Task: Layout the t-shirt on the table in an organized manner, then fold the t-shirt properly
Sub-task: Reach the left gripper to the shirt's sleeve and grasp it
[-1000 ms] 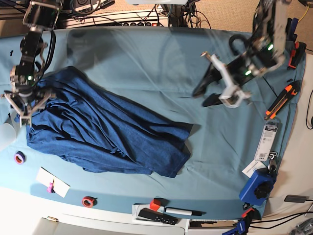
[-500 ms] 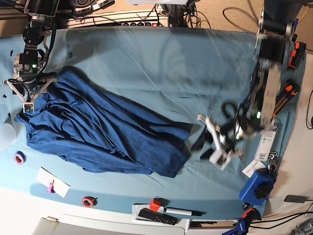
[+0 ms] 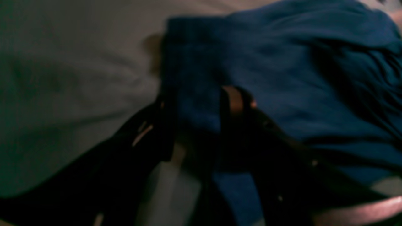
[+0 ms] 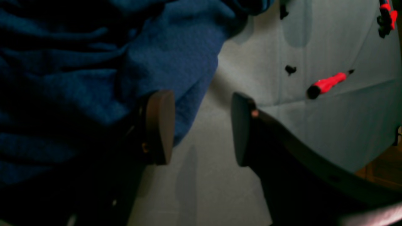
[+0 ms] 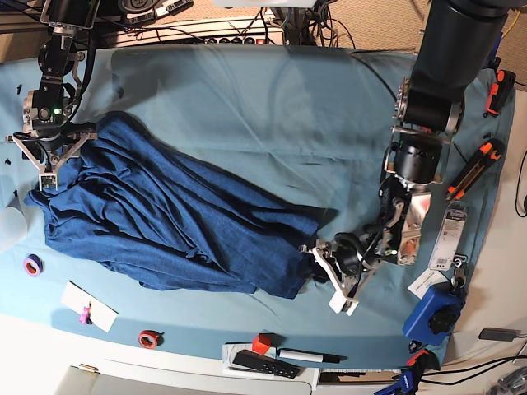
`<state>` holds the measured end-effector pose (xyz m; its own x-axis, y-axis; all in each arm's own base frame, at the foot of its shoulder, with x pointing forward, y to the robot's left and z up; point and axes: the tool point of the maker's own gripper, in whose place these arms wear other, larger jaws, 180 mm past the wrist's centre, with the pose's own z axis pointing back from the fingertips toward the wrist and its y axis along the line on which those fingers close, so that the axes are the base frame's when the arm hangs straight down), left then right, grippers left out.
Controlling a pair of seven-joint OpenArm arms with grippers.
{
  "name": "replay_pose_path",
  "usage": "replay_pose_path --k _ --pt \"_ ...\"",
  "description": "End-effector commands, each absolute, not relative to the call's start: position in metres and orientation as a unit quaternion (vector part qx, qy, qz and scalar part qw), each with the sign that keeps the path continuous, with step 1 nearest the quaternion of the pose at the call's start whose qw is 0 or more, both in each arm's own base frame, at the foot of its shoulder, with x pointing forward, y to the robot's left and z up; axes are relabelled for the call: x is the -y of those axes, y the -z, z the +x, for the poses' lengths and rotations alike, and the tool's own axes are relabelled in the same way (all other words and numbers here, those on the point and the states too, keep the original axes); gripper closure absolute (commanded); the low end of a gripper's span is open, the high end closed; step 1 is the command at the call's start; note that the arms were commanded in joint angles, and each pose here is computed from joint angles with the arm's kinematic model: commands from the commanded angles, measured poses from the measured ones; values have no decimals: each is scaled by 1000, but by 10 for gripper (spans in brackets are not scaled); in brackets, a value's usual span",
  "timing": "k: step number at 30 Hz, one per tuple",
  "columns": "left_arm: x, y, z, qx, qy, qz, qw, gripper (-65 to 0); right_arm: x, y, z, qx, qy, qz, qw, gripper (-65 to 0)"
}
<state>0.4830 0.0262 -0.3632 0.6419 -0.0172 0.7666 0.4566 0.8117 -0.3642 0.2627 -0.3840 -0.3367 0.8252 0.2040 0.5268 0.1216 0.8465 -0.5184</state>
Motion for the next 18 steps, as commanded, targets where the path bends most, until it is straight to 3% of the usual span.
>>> replay_pose_path --k 1,6,15,18 --pt "-24 339 499 431 144 -277 847 -230 391 320 270 314 -23 -293 903 -289" --pt "-28 351 496 425 157 -257 854 -253 391 320 271 316 -24 -293 902 -289" --pt "0 356 483 421 170 -291 842 -262 391 320 271 317 -24 -293 902 -289" --pt "7 355 482 428 173 -293 837 -220 391 320 271 317 -24 -293 902 -289"
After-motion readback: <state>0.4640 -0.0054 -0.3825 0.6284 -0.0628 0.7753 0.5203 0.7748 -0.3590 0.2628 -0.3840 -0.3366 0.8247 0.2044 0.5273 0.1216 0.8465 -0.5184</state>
